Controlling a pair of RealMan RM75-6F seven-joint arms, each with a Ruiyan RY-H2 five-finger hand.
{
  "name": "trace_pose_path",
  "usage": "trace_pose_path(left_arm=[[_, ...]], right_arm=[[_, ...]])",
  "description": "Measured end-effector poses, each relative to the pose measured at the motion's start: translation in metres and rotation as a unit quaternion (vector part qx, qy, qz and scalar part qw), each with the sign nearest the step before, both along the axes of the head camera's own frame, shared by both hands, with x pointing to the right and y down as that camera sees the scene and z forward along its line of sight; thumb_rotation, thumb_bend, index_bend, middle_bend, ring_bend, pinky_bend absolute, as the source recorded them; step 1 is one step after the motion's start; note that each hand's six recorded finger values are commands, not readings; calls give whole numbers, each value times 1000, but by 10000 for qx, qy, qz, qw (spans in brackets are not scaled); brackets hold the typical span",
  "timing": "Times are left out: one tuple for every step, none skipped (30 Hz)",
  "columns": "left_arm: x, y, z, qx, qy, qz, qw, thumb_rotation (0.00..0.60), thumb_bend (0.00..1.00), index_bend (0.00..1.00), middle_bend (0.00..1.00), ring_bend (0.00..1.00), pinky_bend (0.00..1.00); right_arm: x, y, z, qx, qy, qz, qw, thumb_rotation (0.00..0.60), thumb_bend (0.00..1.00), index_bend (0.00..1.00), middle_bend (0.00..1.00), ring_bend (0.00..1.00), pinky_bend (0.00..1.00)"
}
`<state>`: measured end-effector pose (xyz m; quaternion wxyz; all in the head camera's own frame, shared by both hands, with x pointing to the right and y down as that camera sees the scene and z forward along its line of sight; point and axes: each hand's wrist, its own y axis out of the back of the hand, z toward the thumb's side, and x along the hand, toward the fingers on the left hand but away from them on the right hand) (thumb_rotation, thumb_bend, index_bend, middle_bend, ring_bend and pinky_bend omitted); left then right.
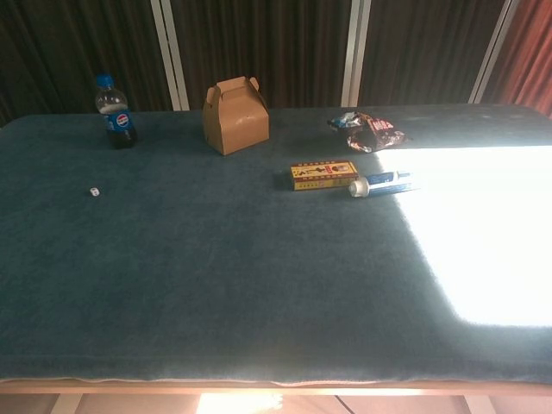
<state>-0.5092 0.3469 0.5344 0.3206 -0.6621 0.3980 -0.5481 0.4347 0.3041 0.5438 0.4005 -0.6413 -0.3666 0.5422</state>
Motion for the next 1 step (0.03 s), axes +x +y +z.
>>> trace_pose_path(left_arm=[[0, 2, -1, 9, 17, -10, 10000, 600, 232, 0, 0, 0, 49]], right_arm=[[1, 0, 1, -24, 21, 16, 10000, 600, 311, 0, 0, 0, 0]])
